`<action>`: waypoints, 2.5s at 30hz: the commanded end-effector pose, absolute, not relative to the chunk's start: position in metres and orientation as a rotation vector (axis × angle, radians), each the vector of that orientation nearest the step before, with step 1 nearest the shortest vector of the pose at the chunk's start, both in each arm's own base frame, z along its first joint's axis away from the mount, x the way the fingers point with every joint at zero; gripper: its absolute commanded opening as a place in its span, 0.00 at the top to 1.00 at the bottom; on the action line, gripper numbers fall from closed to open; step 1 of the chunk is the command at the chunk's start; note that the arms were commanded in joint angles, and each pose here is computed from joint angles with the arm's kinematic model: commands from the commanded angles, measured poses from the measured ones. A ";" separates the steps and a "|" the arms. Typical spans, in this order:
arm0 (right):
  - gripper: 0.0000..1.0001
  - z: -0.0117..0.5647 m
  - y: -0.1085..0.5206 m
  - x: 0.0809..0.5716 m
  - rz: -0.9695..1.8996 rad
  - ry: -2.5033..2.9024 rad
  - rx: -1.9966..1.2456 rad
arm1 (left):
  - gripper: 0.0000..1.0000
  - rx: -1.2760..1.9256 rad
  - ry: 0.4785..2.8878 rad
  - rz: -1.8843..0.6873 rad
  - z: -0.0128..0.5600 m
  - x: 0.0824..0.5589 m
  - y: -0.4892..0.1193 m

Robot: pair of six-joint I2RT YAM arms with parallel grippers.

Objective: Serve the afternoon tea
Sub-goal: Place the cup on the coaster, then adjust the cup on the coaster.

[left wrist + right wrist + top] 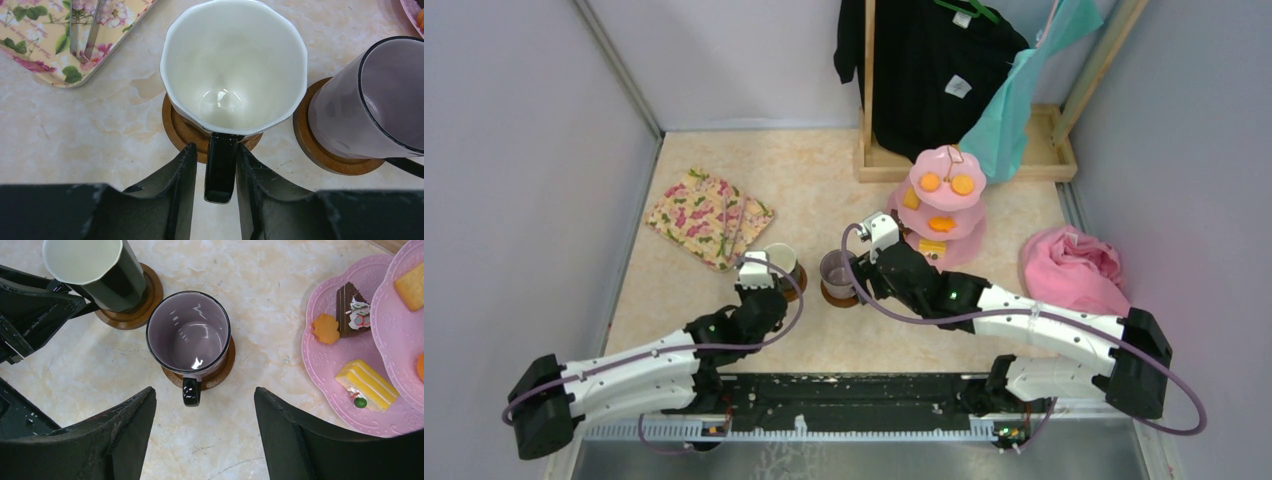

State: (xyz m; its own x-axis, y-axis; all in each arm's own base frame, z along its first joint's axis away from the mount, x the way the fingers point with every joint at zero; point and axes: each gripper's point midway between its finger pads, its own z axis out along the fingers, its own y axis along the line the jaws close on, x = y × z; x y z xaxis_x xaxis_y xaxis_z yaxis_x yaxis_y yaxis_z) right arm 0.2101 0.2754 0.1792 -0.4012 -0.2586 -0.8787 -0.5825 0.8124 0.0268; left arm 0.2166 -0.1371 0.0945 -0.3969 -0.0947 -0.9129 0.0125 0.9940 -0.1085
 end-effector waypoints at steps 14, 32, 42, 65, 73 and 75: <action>0.28 0.202 0.283 0.208 0.480 1.934 -0.597 | 0.27 -0.120 1.956 -0.182 0.125 0.220 -0.148; 0.27 0.207 0.285 0.209 0.487 1.928 -0.593 | 0.23 -0.270 1.842 -0.206 0.186 0.224 -0.129; 0.27 0.243 0.307 0.241 0.380 1.871 -0.549 | 0.01 -0.231 1.378 -0.157 0.361 0.257 -0.131; 0.36 0.119 0.304 0.211 0.393 2.137 -0.625 | 0.01 -0.425 1.428 -0.262 0.334 0.331 -0.089; 0.47 0.099 0.313 0.210 0.399 2.180 -0.630 | 0.01 -0.433 1.418 -0.286 0.333 0.333 -0.088; 0.50 0.096 0.315 0.211 0.399 2.183 -0.627 | 0.01 -0.433 1.417 -0.288 0.332 0.334 -0.088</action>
State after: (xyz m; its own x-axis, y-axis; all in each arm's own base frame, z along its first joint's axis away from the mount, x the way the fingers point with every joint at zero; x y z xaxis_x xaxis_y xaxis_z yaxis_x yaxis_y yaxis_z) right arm 0.2108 0.2984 0.0921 -0.5514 -0.3488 -0.7578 -0.5567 0.8304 0.0228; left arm 0.3335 -0.0871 0.3151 0.0977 -0.4003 -0.9112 -0.1002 0.9070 -0.4091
